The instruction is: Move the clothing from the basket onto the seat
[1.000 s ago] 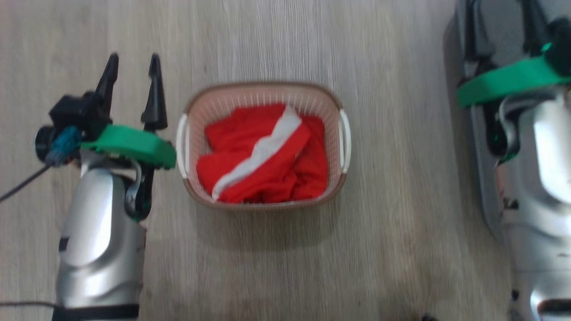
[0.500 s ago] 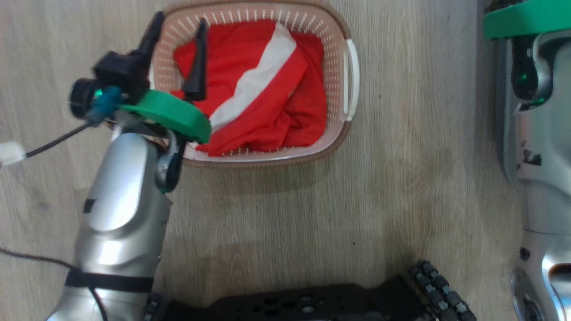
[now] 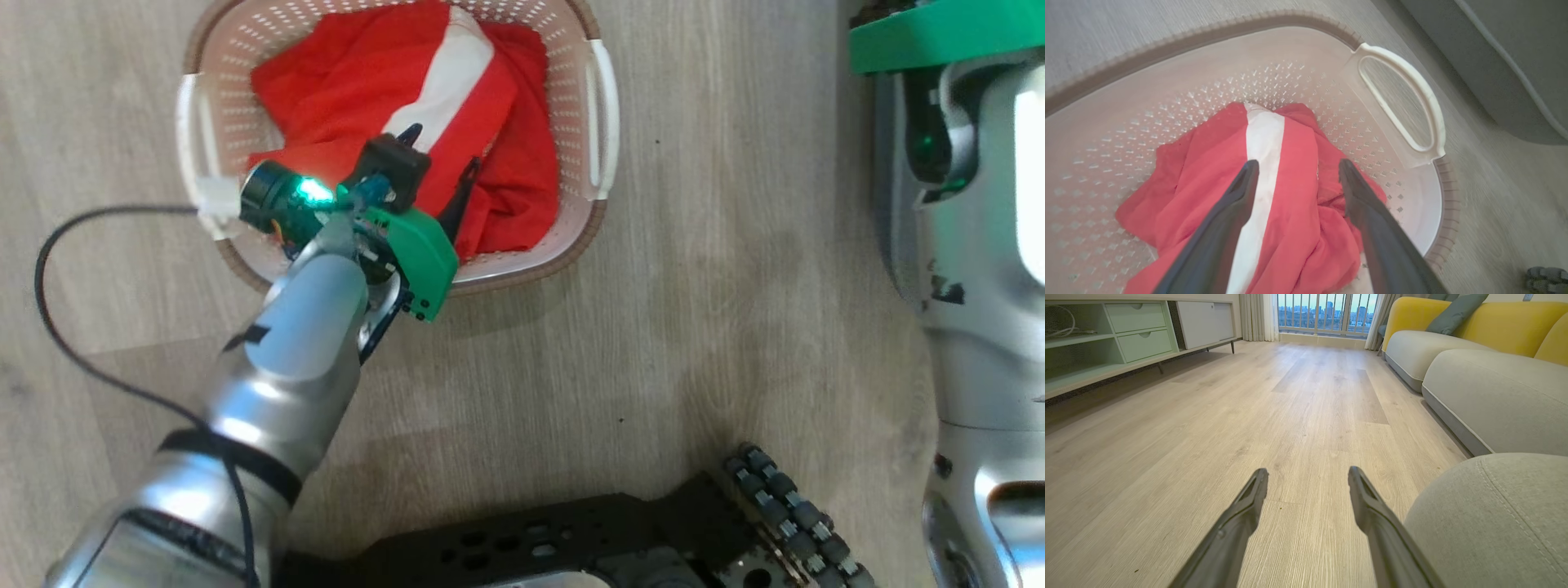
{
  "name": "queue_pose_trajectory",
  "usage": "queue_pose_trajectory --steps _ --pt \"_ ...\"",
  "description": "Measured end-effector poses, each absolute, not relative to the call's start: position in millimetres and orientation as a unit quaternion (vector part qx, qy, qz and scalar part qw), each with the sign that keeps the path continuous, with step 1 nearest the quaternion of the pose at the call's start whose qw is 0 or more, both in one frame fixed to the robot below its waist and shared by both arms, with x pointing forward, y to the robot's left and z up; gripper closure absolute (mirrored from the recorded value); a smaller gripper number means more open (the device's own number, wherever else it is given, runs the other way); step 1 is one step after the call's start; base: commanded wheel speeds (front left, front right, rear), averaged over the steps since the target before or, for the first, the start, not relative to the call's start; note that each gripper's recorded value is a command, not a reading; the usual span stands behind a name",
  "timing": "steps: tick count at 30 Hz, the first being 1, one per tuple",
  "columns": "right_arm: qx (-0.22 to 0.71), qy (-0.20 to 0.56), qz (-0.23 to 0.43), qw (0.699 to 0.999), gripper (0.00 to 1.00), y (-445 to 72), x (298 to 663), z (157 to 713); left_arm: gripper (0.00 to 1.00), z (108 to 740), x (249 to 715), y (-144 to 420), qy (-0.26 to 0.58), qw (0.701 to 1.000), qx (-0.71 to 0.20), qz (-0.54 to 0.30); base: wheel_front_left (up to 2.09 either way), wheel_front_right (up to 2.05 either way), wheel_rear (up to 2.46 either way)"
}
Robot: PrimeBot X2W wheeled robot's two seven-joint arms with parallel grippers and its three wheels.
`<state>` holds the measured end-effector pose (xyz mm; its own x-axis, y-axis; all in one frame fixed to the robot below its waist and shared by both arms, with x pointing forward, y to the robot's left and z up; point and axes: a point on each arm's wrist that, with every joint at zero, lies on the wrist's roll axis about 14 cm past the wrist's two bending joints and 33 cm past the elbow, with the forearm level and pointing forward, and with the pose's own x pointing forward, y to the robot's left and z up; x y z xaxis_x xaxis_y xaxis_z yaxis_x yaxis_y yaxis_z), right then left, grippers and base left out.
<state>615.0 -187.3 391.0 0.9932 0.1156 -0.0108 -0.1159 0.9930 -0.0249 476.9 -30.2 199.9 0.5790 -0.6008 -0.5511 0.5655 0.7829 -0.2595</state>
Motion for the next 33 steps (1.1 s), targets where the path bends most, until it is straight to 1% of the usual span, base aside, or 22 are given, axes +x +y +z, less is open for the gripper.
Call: queue_pose_trajectory --steps 5,11,13,17,25,31,32,33 --pt "-0.018 0.014 0.056 0.998 0.0 -191.5 611.1 384.6 0.0 178.4 470.9 -37.1 0.365 0.865 0.009 -0.345 0.0 0.0 0.0" --pt "-0.017 0.027 0.059 0.998 0.0 -190.0 608.5 371.6 0.0 151.6 470.8 -38.1 0.404 0.845 0.054 -0.347 0.0 0.0 0.0" --pt "-0.015 0.024 0.06 0.998 0.0 -189.8 611.3 372.2 0.0 142.9 473.3 -37.0 0.409 0.843 0.068 -0.342 0.0 0.0 0.0" --pt "-0.016 0.012 0.065 0.998 0.0 -190.9 617.1 377.4 0.0 120.6 472.4 -31.3 0.436 0.83 0.103 -0.333 0.0 0.0 0.0" --pt "-0.005 0.018 0.06 0.998 0.0 -199.7 614.7 366.7 0.0 84.3 467.5 -29.3 0.463 0.807 0.148 -0.336 0.0 0.0 0.0" --pt "-0.01 0.018 0.057 0.998 0.0 -204.0 613.2 365.5 0.0 75.9 464.4 -28.9 0.473 0.796 0.167 -0.339 0.0 0.0 0.0" --pt "-0.01 0.019 0.057 0.998 0.0 -203.8 613.0 365.3 0.23 75.5 464.3 -27.9 0.473 0.796 0.169 -0.338 0.0 0.0 0.0" --pt "-0.01 0.019 0.057 0.998 0.0 -203.8 612.8 364.7 0.71 75.1 464.2 -26.9 0.474 0.796 0.169 -0.338 0.0 0.0 0.0"
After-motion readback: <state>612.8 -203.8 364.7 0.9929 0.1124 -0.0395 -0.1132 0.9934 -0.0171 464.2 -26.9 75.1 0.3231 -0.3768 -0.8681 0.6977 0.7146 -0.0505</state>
